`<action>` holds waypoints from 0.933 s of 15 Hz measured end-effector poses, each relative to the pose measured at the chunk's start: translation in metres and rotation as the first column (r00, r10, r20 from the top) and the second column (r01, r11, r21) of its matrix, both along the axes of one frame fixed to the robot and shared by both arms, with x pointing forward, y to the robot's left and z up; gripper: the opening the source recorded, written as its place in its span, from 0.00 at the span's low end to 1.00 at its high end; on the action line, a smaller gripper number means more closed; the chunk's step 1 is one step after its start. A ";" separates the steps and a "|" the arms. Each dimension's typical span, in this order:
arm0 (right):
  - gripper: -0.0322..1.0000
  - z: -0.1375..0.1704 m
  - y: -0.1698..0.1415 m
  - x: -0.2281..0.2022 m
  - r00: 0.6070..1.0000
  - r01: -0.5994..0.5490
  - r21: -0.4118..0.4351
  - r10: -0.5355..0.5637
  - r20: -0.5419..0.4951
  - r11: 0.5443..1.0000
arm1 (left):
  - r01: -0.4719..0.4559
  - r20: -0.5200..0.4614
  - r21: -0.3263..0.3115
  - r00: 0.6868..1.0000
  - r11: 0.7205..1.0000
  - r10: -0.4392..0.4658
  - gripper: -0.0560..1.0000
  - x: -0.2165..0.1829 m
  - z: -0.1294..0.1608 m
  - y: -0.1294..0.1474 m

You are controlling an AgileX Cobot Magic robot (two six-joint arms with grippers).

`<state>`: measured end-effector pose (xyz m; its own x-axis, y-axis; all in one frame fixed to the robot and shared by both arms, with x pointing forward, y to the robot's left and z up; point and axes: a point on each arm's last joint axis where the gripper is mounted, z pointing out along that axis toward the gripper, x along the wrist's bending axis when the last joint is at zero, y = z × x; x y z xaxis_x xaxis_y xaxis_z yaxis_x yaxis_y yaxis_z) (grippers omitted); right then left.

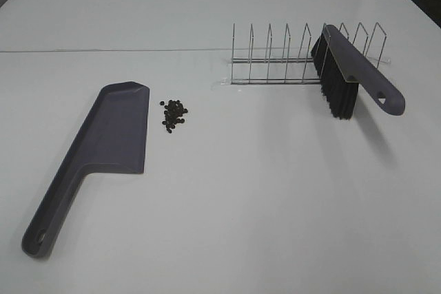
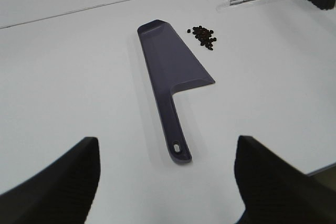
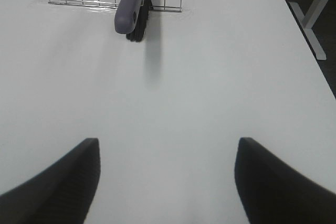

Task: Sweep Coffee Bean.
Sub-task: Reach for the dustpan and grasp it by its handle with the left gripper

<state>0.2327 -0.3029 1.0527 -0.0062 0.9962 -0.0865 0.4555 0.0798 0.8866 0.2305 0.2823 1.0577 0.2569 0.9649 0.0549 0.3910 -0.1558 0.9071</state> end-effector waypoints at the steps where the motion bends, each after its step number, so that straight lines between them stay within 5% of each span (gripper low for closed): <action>1: 0.71 0.000 0.000 0.000 1.000 0.000 0.000 0.000 0.000 1.000 | 0.000 0.000 0.000 1.000 1.000 0.000 0.70 0.000 0.000 0.000; 14: 0.71 0.000 0.000 0.000 1.000 0.000 0.000 0.000 0.000 1.000 | 0.000 0.000 0.000 1.000 1.000 0.000 0.70 0.000 0.000 0.000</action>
<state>0.2327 -0.3029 1.0527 -0.0062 0.9962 -0.0865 0.4555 0.0798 0.8866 0.2305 0.2823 1.0577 0.2569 0.9649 0.0549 0.3910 -0.1558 0.9071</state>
